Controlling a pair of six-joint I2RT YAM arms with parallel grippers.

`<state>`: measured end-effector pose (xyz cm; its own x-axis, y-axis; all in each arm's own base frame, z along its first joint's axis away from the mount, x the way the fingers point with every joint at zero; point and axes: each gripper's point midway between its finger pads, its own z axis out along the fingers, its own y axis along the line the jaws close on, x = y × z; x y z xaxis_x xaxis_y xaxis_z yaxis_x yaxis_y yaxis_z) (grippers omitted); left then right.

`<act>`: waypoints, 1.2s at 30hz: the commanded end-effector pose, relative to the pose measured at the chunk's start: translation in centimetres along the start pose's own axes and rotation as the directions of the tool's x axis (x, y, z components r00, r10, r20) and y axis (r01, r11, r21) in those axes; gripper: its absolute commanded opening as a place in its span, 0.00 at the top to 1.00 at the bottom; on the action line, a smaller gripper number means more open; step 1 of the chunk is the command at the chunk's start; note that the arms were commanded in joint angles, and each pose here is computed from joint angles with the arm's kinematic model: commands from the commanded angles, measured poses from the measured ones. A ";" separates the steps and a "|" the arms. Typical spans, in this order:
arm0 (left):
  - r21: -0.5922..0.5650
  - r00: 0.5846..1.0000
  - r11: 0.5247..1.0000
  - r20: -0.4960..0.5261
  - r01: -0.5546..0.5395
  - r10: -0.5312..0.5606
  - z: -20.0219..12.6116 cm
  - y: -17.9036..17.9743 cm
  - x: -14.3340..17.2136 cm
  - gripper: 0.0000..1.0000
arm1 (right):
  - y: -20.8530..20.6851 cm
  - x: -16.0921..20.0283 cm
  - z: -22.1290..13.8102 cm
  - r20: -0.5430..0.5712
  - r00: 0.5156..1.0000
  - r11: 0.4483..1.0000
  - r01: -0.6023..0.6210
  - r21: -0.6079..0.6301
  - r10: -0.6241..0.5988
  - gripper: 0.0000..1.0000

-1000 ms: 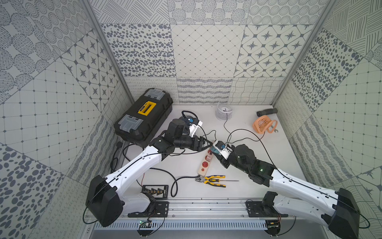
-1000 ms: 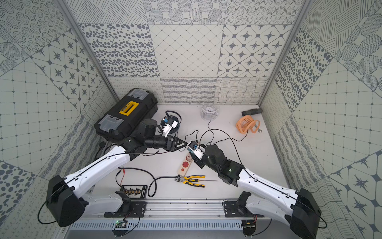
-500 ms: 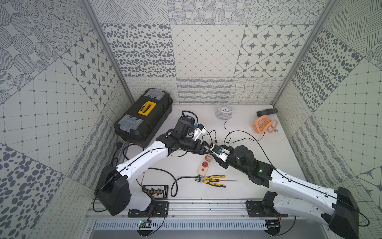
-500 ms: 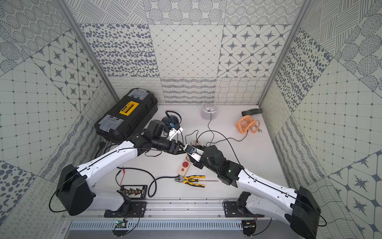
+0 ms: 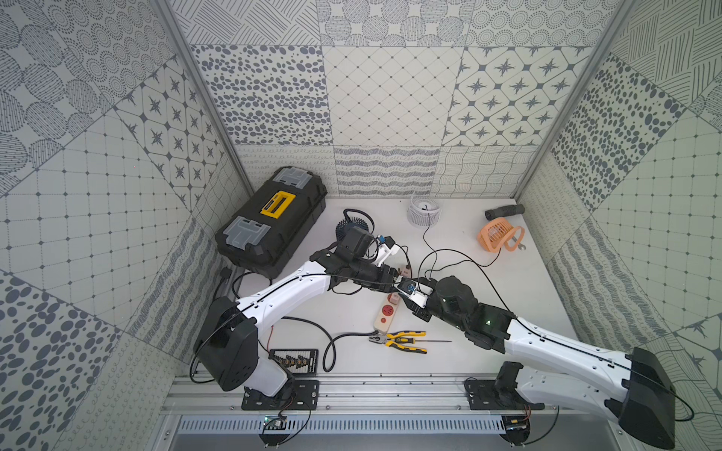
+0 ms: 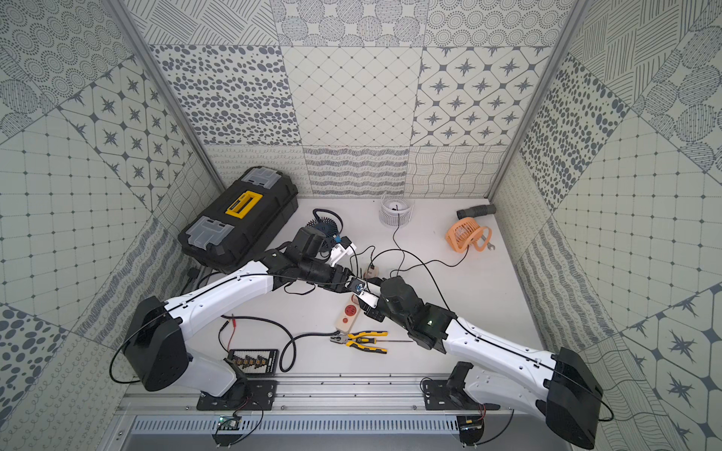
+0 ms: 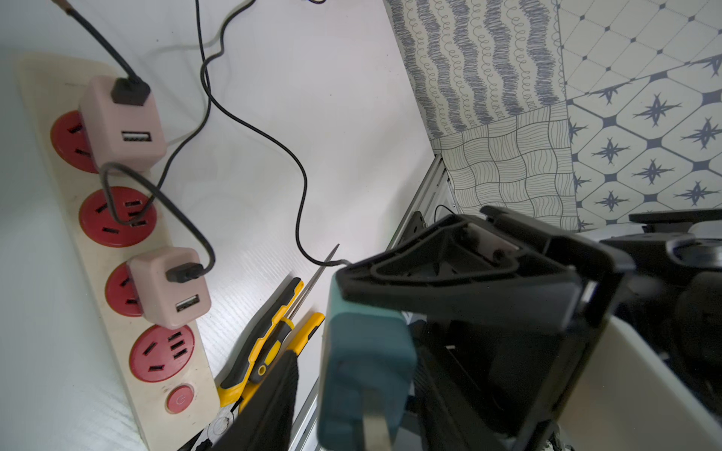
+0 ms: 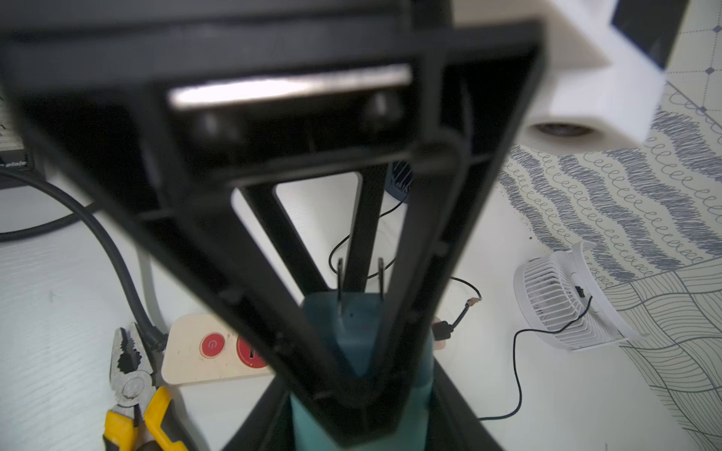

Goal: Plug the desk fan into the power strip
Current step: Pick up the plug from the center of the board.

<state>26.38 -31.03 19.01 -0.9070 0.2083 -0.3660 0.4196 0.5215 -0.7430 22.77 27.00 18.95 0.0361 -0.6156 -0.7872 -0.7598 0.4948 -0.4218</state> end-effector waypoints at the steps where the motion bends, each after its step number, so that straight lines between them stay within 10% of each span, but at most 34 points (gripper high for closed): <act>1: 0.006 0.999 0.999 0.029 -0.032 0.031 0.4 -0.6 -1.1 0.53 | -0.4 -0.4 0.1 0.010 1.000 0.999 0.010 0.032 -0.010 0.66; 9: 0.009 0.999 1.000 -0.017 -0.030 0.030 0.9 -0.5 0.0 0.78 | -1.5 0.4 -0.1 -0.015 1.000 0.995 -0.007 0.102 0.009 0.64; 17: 0.001 0.984 0.998 0.170 -0.059 0.058 -1.8 -1.4 -2.5 0.95 | -4.8 -0.1 -4.0 0.117 0.949 0.919 -0.314 0.237 0.293 0.15; 26: 0.132 0.911 0.991 0.412 -0.028 -0.029 -7.1 -2.4 -6.3 1.00 | -3.2 -4.8 -8.5 0.324 0.702 0.764 -0.634 -0.119 0.634 0.03; 36: 0.362 0.792 0.875 0.610 -0.322 0.039 -13.8 -9.6 -8.2 1.00 | -2.6 -8.6 -11.9 0.177 0.387 0.417 -0.722 -0.553 0.905 0.03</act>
<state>30.88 -26.01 27.53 -0.8057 -0.2413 -0.5409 0.4404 0.3665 -0.8196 19.19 22.25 29.78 -0.4317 0.2716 -0.8602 -0.6636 0.5502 0.5068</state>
